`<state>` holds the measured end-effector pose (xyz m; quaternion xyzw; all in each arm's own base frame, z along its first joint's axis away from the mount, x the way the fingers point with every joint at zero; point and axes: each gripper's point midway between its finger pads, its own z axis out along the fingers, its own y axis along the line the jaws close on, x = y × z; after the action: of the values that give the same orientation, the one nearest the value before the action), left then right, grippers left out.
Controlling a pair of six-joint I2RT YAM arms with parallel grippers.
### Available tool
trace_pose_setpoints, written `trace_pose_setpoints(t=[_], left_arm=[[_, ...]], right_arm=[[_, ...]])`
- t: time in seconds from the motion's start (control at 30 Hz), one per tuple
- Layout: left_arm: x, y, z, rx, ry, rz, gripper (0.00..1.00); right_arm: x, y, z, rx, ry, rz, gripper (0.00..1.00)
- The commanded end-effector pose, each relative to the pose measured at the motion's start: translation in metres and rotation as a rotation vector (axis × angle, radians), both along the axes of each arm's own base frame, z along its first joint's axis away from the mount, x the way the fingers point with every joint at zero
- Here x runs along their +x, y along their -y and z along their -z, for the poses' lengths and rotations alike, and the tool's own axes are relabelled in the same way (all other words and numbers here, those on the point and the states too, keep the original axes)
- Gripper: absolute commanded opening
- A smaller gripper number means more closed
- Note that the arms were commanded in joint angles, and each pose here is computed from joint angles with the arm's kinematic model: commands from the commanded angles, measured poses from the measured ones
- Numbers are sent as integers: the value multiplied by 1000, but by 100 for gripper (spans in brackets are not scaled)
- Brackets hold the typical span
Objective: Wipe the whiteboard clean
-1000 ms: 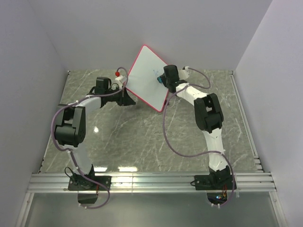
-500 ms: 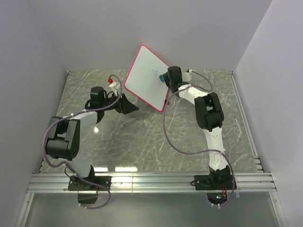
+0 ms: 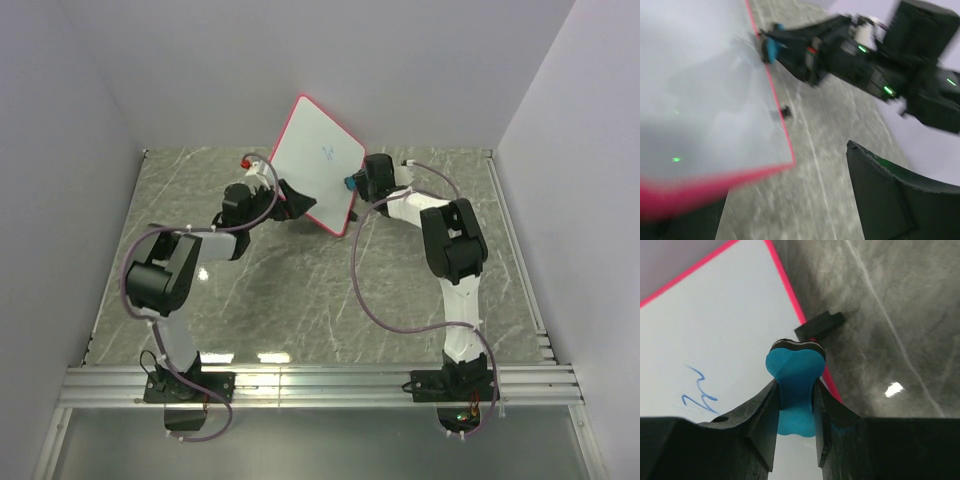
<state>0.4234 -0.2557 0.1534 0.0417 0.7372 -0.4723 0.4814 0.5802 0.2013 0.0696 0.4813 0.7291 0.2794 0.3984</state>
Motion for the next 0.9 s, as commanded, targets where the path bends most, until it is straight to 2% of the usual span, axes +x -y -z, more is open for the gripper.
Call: trace_pose_setpoints(t=[0.0, 0.1, 0.2, 0.23, 0.4, 0.43, 0.47, 0.5, 0.6, 0.63, 0.8, 0.87], left_arm=[[45, 3, -15, -26, 49, -122, 94], [62, 7, -2, -16, 22, -155, 91], [73, 15, 4, -42, 11, -139, 77], [75, 18, 7, -52, 6, -126, 61], [81, 26, 15, -80, -10, -109, 33], [82, 25, 17, -73, -17, -114, 12], [84, 24, 16, -63, -13, -116, 4], [83, 24, 20, -38, -14, -107, 0], [81, 30, 20, 27, 11, -10, 0], [72, 34, 33, 59, -40, 46, 0], [42, 24, 58, 186, -57, 197, 0], [25, 16, 68, 229, -110, 226, 0]], right_arm=[[-14, 9, -10, -44, -24, -55, 0], [-17, 24, -11, -58, -33, -63, 0], [-22, 38, -10, -70, -39, -68, 0], [-23, 40, -11, -71, -38, -70, 0], [-28, 52, -4, -81, -57, -78, 0], [-28, 53, -4, -80, -56, -78, 0], [-28, 53, -4, -79, -56, -81, 0], [-27, 53, -3, -75, -54, -85, 0], [-26, 50, -5, -66, -43, -98, 0], [-26, 49, -4, -62, -43, -101, 0], [-25, 43, -4, -22, -30, -119, 0], [-28, 42, -4, -23, -27, -124, 0]])
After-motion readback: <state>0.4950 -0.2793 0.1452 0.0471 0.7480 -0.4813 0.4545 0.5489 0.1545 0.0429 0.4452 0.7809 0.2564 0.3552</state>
